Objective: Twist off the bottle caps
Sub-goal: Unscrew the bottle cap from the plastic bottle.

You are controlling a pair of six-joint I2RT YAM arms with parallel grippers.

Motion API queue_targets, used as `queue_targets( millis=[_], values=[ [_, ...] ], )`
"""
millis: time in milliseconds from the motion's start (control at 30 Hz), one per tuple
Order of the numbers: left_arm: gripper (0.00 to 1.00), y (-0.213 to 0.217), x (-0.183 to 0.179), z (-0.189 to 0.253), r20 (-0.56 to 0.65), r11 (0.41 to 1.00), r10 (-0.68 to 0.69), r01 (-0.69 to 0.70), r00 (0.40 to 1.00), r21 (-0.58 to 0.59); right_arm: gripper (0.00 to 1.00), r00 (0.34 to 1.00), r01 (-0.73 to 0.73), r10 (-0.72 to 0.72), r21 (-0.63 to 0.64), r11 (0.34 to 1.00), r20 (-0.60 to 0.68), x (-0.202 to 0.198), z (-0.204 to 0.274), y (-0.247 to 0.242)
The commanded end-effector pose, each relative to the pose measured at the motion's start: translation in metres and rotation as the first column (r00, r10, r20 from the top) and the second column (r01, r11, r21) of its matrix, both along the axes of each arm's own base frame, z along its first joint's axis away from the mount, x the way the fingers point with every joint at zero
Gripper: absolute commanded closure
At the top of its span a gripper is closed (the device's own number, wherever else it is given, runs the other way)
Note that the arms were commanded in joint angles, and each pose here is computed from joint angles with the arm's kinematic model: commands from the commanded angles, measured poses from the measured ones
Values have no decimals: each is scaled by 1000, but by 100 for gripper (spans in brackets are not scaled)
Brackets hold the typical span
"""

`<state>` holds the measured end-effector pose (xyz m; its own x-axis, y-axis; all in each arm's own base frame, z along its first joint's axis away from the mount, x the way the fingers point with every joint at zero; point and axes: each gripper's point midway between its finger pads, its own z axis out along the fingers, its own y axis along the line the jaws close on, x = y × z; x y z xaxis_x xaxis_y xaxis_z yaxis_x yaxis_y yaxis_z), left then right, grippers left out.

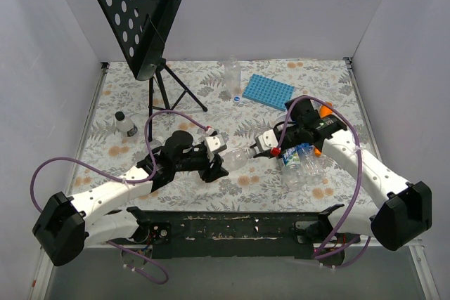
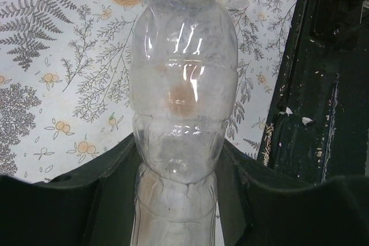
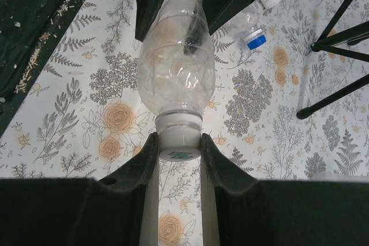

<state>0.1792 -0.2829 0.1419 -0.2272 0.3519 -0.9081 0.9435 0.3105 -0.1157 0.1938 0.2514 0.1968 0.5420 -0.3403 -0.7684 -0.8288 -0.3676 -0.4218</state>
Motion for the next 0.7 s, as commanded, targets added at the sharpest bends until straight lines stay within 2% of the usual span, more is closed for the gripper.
queue_targets(
  millis=[0,467,667],
  values=[
    [97,-3,2,13,25,1000,-9,10,1000,-27,99,1000,7,-6,57,998,-10,-1,10,1],
    [97,-3,3,13,26,1000,-6,7,1000,-26,98,997,38,-32,80,996,-75,-1,8,2],
    [96,-3,3,13,25,1000,-4,5,1000,-26,92,993,51,-40,95,994,-108,-3,8,1]
  ],
)
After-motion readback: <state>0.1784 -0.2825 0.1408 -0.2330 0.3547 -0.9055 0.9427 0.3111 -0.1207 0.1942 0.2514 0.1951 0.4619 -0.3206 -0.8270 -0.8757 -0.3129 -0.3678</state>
